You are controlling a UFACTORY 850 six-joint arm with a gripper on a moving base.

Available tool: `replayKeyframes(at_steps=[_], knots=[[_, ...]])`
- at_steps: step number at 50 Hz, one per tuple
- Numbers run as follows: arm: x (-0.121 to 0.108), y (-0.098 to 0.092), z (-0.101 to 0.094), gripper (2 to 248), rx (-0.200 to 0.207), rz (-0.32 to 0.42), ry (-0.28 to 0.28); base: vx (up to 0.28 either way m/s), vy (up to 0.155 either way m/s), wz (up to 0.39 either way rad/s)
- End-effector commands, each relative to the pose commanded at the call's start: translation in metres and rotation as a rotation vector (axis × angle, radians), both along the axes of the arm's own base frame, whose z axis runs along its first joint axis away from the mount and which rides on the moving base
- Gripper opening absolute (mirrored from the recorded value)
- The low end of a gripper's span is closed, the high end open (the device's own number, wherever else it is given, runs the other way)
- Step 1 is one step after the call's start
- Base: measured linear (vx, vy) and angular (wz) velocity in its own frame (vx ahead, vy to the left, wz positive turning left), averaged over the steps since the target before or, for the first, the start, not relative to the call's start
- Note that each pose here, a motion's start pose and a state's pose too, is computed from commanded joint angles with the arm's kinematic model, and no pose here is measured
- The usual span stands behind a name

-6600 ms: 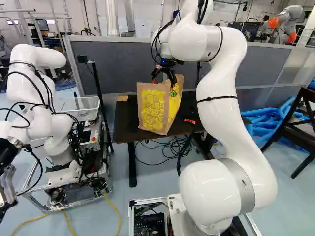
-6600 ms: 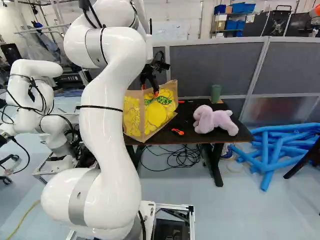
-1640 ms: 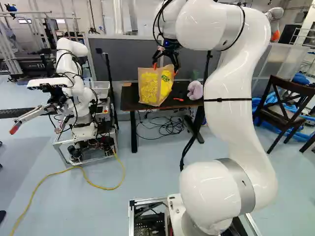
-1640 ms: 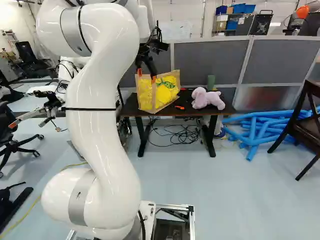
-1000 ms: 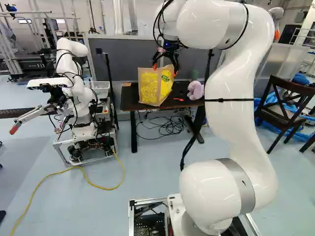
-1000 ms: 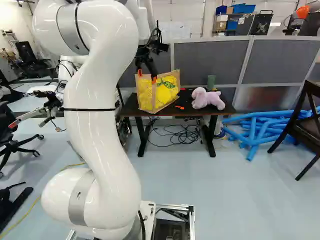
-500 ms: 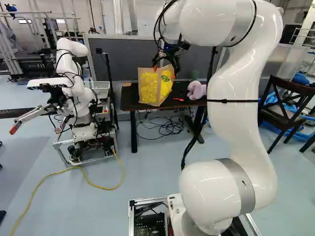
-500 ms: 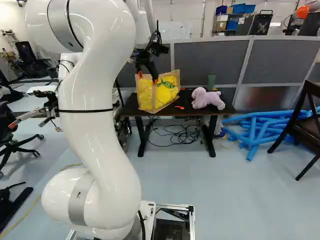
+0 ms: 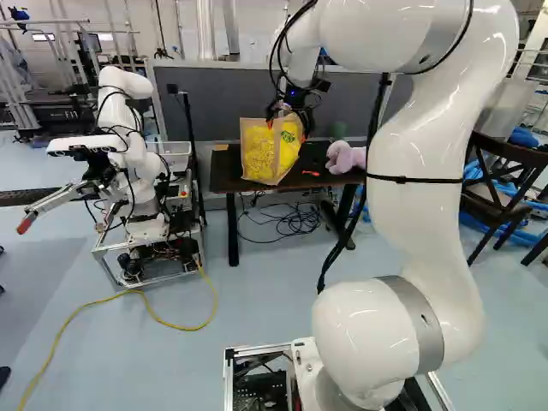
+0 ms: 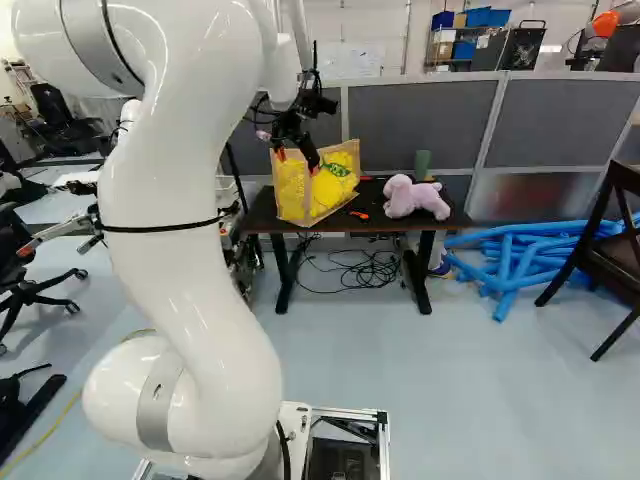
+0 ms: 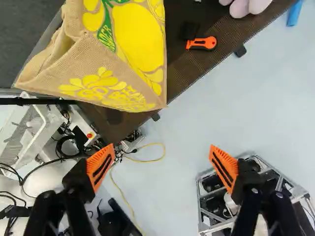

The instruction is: Pick up the bag on the ground and place it on the table

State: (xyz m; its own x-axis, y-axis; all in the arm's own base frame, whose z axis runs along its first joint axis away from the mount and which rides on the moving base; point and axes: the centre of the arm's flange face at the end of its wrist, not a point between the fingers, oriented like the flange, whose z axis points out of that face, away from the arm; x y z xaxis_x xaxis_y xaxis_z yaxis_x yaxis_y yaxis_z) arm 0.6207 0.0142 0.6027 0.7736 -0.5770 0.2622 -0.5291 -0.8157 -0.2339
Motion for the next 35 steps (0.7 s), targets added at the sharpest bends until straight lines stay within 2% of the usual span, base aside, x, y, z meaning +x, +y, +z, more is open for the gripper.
replayKeyframes(at_steps=[19, 35], knots=[[-0.026, -0.003, -0.029, 247, -0.037, 0.059, -0.111, 0.0, 0.0, 0.0], [-0.058, -0.005, -0.058, 247, -0.082, 0.118, -0.222, 0.0, 0.0, 0.0]])
